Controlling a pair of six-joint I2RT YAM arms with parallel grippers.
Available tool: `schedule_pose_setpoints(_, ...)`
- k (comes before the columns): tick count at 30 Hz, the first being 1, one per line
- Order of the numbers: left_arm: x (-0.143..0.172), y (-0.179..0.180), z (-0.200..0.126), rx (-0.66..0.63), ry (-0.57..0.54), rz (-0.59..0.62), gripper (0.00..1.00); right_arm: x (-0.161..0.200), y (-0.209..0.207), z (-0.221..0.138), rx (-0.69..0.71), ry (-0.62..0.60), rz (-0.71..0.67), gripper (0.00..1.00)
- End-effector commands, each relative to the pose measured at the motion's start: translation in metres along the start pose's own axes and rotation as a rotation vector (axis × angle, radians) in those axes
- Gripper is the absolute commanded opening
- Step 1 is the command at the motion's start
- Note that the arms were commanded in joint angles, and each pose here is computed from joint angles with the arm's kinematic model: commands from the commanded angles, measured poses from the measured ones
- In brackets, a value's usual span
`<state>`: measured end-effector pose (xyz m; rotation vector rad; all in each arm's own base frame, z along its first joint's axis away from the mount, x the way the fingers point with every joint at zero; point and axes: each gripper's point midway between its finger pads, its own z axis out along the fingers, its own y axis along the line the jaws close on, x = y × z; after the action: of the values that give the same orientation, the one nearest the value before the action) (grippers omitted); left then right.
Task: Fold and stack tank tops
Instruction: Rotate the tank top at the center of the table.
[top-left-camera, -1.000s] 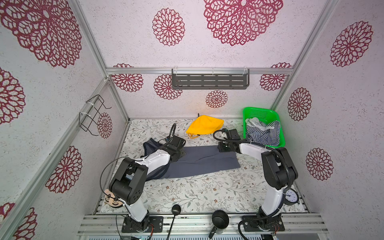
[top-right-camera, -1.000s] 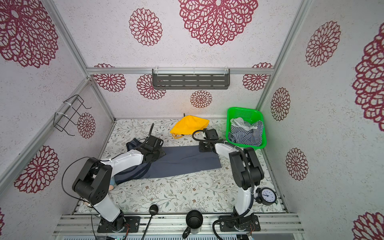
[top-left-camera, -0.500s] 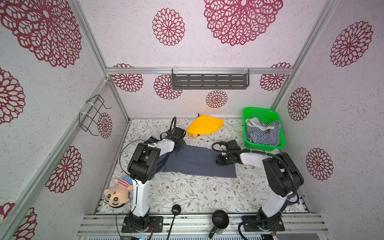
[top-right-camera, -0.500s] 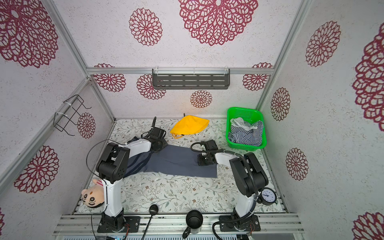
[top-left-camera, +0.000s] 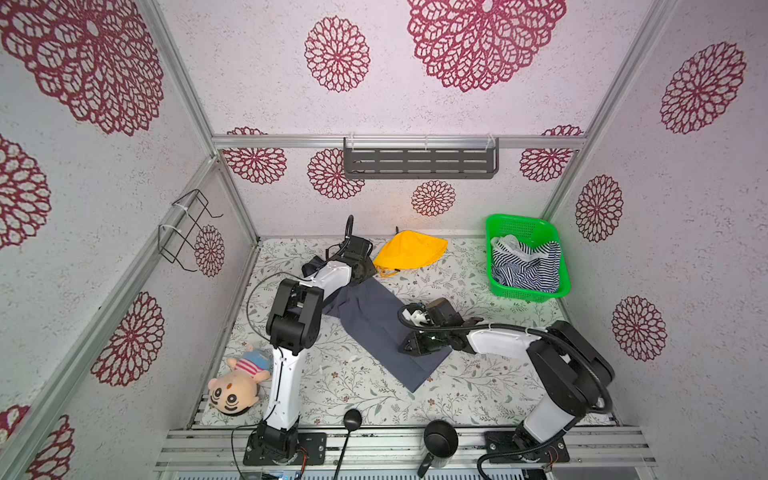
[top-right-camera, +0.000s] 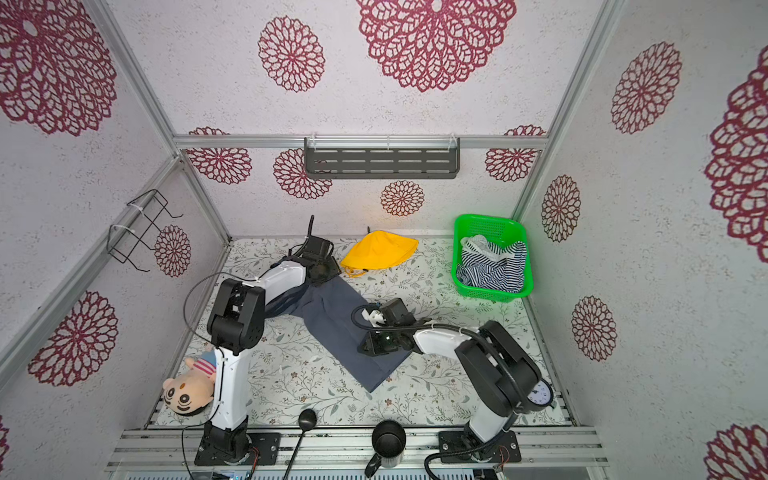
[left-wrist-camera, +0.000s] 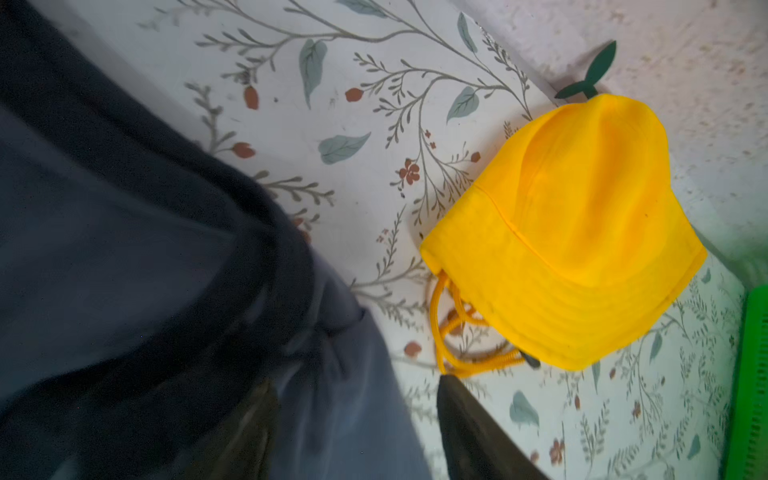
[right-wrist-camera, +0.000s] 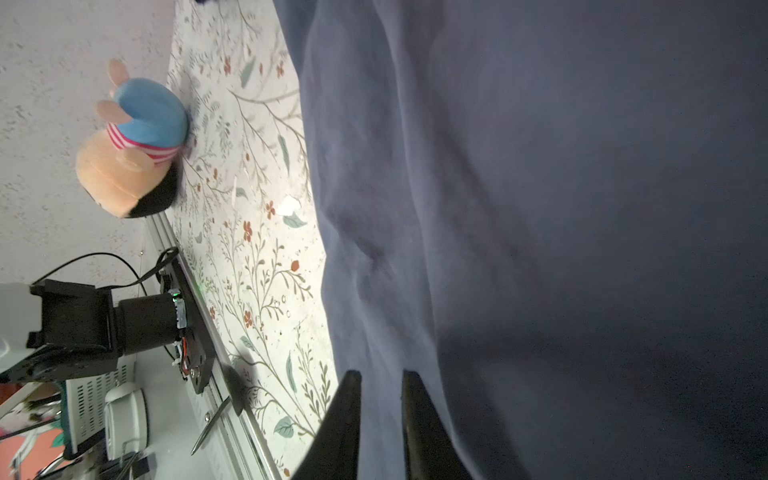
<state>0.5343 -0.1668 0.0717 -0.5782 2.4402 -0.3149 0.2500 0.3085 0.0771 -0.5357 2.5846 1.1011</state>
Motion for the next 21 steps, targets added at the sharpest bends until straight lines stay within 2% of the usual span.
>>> schedule_pose_setpoints(1,-0.042,0.024,-0.086,-0.053,-0.116,0.082,0.69,-0.036,-0.008,-0.034,0.112,-0.099,-0.083,0.24)
schedule_pose_setpoints(4,-0.026,0.080,-0.098,-0.124,-0.111,-0.005,0.69,-0.048,-0.027,-0.034,0.171,-0.108,-0.077,0.22)
schedule_pose_setpoints(8,-0.003,0.144,-0.089,-0.160,-0.098,-0.175,0.67,-0.054,-0.046,-0.023,0.224,-0.086,-0.079,0.17)
schedule_pose_setpoints(10,-0.001,0.163,-0.081,-0.182,-0.099,-0.223,0.65,-0.052,-0.053,-0.017,0.241,-0.066,-0.080,0.16)
schedule_pose_setpoints(16,-0.018,0.176,-0.041,-0.169,-0.075,-0.315,0.63,-0.039,-0.069,-0.002,0.276,-0.022,-0.069,0.16)
schedule_pose_setpoints(21,-0.030,0.179,0.007,-0.182,-0.021,-0.369,0.62,-0.020,-0.070,0.021,0.264,0.035,-0.064,0.15)
